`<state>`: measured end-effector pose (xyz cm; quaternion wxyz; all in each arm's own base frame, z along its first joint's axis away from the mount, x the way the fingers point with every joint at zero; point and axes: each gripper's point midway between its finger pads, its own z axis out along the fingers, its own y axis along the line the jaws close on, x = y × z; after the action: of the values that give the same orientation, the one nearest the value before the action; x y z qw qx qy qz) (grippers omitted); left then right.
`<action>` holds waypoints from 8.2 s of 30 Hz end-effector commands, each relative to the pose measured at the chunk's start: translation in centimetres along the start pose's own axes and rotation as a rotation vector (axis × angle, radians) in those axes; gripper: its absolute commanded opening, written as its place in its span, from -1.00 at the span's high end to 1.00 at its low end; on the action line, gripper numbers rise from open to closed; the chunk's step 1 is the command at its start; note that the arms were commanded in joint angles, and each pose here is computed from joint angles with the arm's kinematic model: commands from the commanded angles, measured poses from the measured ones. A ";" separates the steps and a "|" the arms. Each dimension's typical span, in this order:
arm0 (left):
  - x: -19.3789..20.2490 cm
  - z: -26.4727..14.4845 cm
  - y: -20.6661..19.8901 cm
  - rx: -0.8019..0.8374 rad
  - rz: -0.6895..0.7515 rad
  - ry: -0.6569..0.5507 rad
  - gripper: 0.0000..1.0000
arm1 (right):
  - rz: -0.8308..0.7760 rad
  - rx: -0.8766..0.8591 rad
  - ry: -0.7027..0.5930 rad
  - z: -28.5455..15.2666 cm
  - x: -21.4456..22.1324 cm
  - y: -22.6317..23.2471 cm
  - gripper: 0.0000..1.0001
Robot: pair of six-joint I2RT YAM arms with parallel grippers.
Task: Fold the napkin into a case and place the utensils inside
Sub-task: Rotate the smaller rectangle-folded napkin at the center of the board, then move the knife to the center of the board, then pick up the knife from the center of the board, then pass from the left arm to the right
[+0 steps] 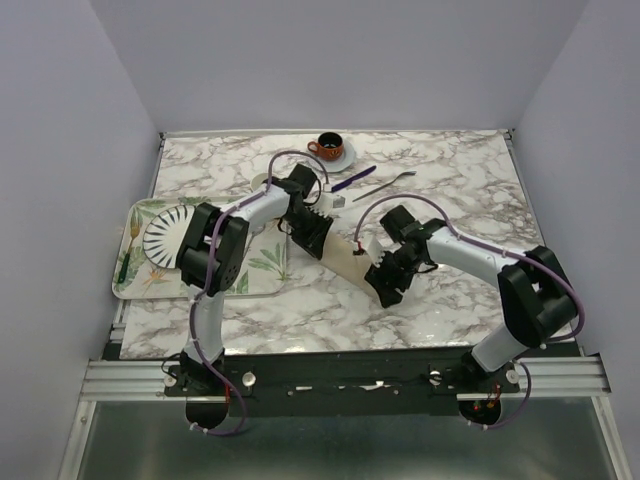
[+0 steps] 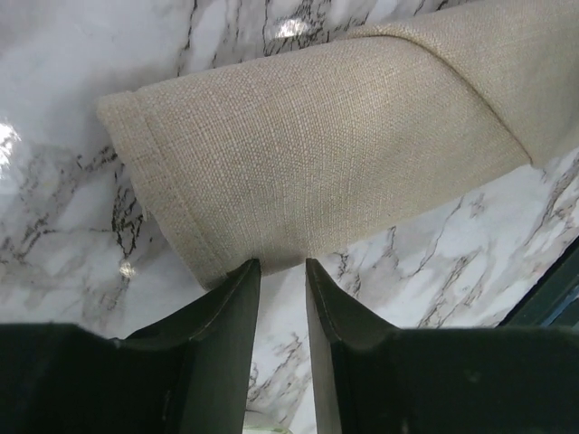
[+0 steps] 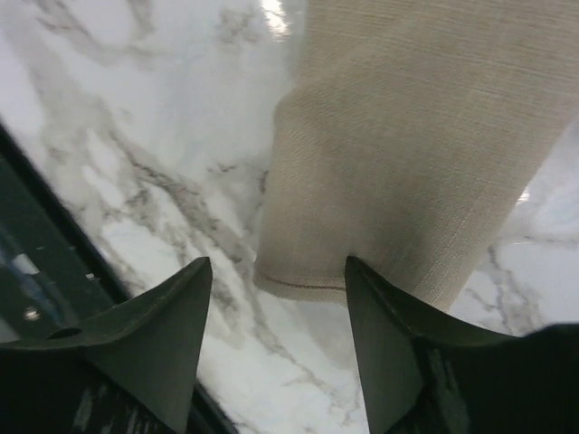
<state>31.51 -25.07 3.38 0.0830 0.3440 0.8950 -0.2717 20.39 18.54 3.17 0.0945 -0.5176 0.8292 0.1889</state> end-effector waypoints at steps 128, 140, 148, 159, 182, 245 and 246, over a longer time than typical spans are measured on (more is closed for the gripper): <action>-15.2 3.1 11.6 -0.406 0.081 -0.174 0.60 | 0.661 0.508 -0.372 -18.1 -9.1 -23.2 -0.80; -9.5 1.7 9.5 -0.410 0.141 -0.021 1.00 | 0.658 0.500 -0.366 -17.9 -9.1 -23.5 -0.81; -10.8 -0.6 7.9 -0.407 0.161 -0.090 1.00 | 0.626 0.447 -0.371 -17.2 -9.4 -23.0 -0.81; -11.1 -3.0 6.1 -0.391 0.147 -0.147 1.00 | 0.529 0.314 -0.381 -16.1 -10.2 -21.0 -0.81; -17.1 -2.5 6.8 -0.326 0.122 -0.289 -0.04 | 0.484 0.280 -0.339 -15.5 -8.9 -19.6 -0.86; -16.4 -7.7 -3.0 -0.161 0.281 -0.391 1.00 | 0.688 -0.233 -0.508 -13.8 -13.8 -17.0 -1.00; -16.4 -8.4 -3.8 -0.143 0.274 -0.412 1.00 | 0.703 -0.280 -0.519 -13.8 -13.7 -16.6 -1.00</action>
<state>43.47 -30.46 12.86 0.2842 0.3960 0.8499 -0.2003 42.80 16.81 15.59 0.1928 -0.1923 0.8944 0.3549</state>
